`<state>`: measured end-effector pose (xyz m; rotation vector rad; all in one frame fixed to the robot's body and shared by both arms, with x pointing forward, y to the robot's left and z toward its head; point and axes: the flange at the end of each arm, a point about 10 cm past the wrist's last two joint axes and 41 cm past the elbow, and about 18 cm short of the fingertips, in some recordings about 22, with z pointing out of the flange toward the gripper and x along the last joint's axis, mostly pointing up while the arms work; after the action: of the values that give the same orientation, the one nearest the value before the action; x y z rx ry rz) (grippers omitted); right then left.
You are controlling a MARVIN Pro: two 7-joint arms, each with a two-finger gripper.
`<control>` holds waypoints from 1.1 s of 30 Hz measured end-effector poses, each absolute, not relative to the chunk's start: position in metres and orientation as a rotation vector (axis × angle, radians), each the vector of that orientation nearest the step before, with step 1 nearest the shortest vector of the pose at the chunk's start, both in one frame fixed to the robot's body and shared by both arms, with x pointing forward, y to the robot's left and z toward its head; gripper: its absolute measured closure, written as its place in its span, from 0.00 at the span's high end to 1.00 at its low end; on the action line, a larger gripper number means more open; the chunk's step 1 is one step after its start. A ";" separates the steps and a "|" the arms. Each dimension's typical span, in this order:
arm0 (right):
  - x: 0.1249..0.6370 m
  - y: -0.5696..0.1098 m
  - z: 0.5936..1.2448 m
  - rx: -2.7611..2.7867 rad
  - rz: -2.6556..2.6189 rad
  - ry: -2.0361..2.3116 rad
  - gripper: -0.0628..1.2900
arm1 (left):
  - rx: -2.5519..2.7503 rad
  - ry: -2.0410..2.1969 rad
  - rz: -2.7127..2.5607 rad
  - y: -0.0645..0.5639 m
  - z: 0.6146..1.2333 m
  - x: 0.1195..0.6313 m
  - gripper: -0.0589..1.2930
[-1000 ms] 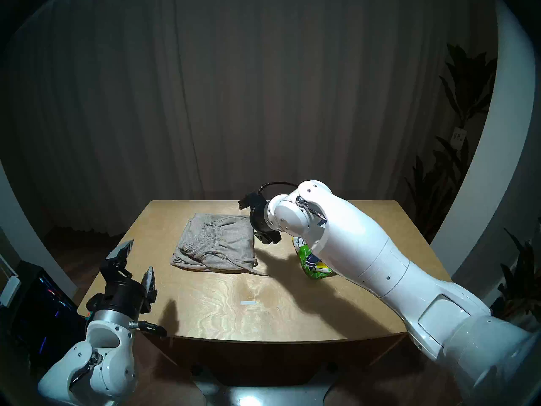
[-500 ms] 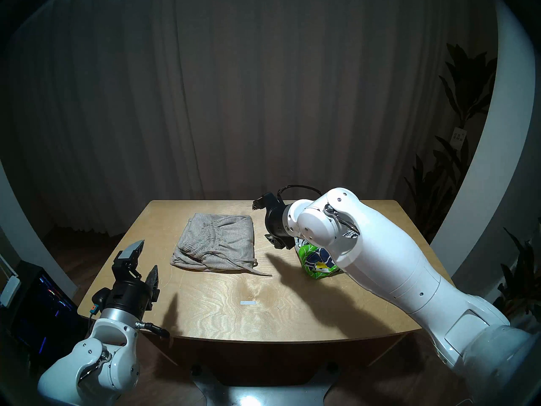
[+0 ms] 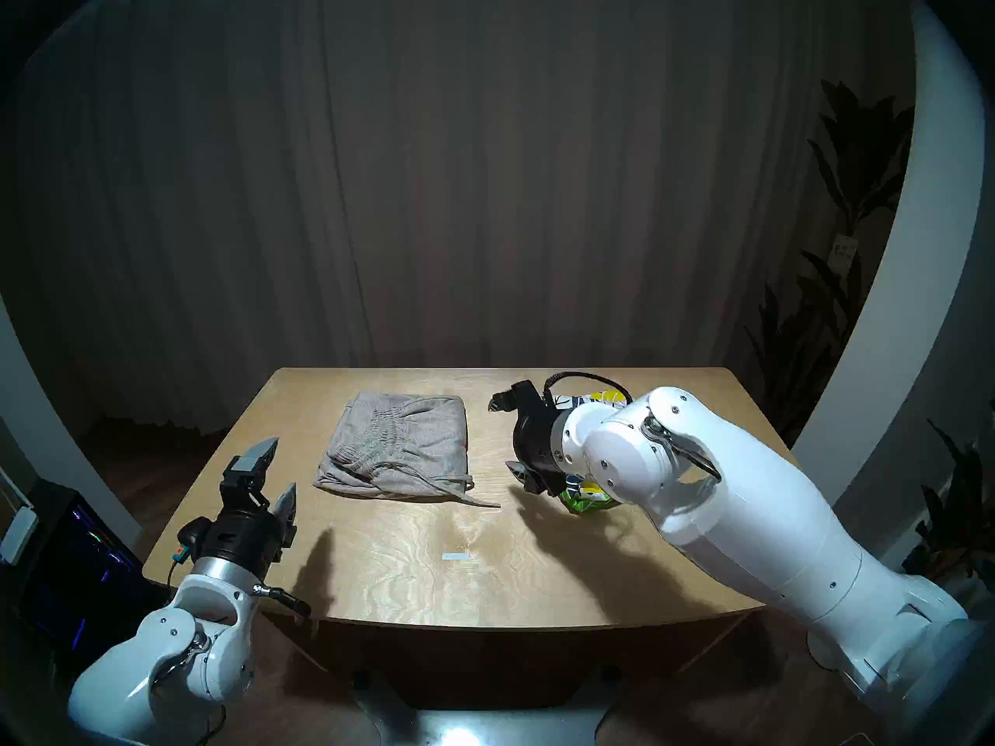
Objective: Fold pants twice and stack them
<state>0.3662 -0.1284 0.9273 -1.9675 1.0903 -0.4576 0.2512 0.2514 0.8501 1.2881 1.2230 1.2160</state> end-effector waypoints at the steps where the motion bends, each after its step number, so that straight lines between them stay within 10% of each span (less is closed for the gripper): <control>1: 0.364 -0.129 0.927 -1.962 -0.456 1.098 0.93 | 1.290 1.222 1.214 0.252 0.849 0.252 0.95; 33: 0.324 -0.207 0.936 -1.510 -0.697 1.450 0.93 | 1.196 1.144 0.835 0.187 0.839 0.266 0.95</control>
<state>0.3240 -0.2069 0.9365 -1.5097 1.4500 -0.6966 0.2659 0.1874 0.8389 1.1961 1.1436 0.8347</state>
